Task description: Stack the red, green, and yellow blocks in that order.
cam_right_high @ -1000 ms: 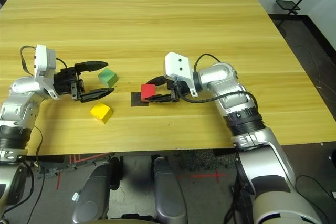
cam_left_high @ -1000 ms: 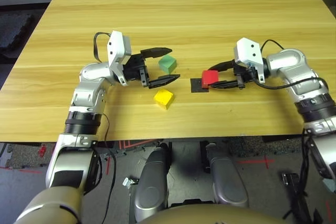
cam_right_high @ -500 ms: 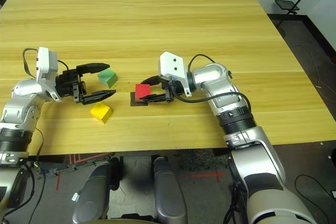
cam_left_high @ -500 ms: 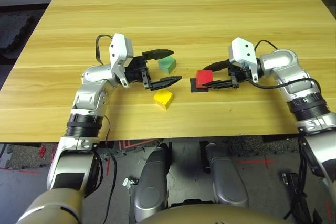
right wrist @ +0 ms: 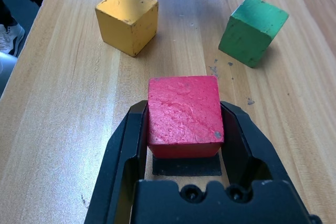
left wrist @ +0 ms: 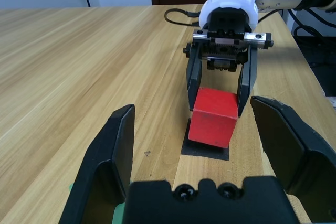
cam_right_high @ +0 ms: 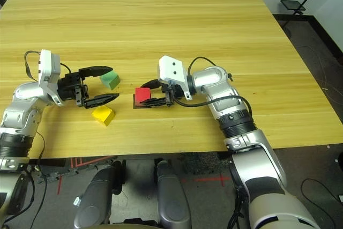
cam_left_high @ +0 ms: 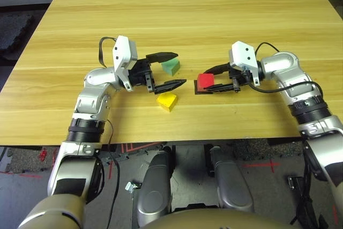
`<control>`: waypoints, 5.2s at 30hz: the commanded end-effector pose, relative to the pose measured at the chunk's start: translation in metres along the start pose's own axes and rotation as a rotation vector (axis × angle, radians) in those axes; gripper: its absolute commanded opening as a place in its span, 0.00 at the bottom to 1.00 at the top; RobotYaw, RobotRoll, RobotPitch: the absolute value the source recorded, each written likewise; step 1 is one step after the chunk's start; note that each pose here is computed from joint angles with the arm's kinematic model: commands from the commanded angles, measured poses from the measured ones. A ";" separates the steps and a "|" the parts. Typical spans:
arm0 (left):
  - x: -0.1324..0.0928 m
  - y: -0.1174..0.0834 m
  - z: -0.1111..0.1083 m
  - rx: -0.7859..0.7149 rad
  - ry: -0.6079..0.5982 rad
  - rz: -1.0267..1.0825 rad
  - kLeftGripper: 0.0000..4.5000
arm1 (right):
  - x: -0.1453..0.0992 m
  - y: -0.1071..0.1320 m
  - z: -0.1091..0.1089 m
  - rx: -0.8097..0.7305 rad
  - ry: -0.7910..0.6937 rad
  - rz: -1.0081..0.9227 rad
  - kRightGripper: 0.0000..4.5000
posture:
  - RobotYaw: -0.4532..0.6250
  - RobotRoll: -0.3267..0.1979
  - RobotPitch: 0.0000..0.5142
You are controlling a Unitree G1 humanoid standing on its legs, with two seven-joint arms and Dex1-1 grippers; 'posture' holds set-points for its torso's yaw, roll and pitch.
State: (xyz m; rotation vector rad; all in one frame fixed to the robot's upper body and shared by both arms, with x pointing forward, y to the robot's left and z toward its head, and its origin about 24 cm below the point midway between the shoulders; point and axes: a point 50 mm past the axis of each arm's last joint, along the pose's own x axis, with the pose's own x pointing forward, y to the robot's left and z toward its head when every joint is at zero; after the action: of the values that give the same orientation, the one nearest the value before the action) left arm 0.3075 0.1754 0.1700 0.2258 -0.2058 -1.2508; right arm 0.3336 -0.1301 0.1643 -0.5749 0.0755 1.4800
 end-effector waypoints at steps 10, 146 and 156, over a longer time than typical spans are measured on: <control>-0.001 -0.004 -0.003 -0.012 0.010 -0.006 1.00 | 0.002 0.002 -0.018 0.026 0.033 0.004 0.46 | 0.68 0.73 0.50; 0.073 0.008 0.046 -0.178 0.150 0.247 0.46 | -0.099 0.052 0.007 0.333 -0.137 -0.173 1.00 | 0.62 0.82 0.40; 0.090 -0.007 0.052 -0.160 0.204 0.103 0.46 | -0.115 0.051 0.009 0.324 -0.090 -0.155 1.00 | 0.62 0.84 0.42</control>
State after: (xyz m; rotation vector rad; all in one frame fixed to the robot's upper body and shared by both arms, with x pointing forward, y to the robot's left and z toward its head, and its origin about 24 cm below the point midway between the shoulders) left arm 0.3206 0.0926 0.2188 0.1690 0.0415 -1.0593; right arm 0.2713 -0.2301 0.1972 -0.2366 0.1953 1.2987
